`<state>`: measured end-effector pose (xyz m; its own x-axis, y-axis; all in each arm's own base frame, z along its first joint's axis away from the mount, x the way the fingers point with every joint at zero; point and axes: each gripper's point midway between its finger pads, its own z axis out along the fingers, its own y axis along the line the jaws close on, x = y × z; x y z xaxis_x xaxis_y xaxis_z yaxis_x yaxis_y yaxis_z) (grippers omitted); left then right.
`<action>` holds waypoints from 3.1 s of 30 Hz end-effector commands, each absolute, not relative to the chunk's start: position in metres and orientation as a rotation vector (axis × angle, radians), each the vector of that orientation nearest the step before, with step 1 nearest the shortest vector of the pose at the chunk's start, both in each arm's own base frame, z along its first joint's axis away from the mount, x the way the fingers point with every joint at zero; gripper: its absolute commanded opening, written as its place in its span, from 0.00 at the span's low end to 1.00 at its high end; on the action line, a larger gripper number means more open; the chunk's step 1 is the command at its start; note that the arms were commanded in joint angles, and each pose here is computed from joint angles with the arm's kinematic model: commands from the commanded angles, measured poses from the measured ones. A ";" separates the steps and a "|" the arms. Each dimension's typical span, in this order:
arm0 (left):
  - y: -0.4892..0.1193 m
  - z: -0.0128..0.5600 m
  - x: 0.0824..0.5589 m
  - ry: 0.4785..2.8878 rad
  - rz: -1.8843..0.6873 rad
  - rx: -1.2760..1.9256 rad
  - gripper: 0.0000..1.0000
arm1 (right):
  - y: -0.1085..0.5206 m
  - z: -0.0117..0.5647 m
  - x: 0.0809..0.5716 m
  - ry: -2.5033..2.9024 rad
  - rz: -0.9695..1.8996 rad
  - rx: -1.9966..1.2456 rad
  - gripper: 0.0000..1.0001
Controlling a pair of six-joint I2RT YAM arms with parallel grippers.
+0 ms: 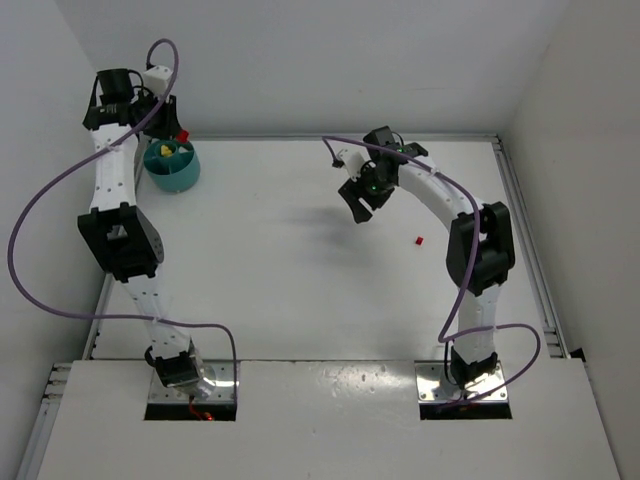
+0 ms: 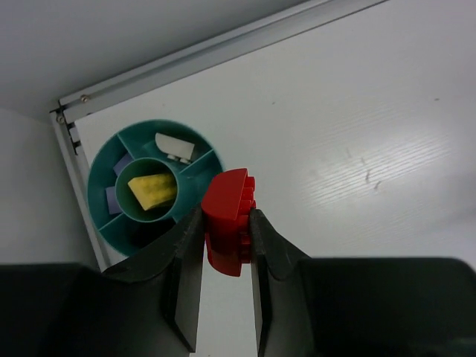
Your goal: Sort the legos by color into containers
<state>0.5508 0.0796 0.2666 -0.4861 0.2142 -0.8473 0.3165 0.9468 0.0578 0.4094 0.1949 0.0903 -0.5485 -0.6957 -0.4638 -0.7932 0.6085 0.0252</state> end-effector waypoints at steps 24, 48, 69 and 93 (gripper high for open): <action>0.118 0.190 0.583 2.230 0.183 0.517 0.36 | 0.169 0.081 0.416 2.468 0.223 -1.161 0.69; -0.027 0.254 0.556 2.054 -0.212 0.543 0.69 | -0.003 0.061 0.296 2.760 -0.070 -1.028 0.57; -0.036 0.238 0.535 2.098 -0.302 0.482 0.69 | -0.045 0.013 0.328 2.891 -0.073 -0.921 0.50; -0.066 0.224 0.516 2.140 -0.643 0.336 0.68 | -0.031 0.000 0.315 2.891 0.035 -0.974 0.17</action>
<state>0.5323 -0.0533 0.2044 -0.6094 0.0640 -0.7903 0.4173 0.8734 -0.2510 0.3013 -0.0399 -0.0139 -0.8088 -0.5872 -0.0339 -0.5869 0.8095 -0.0185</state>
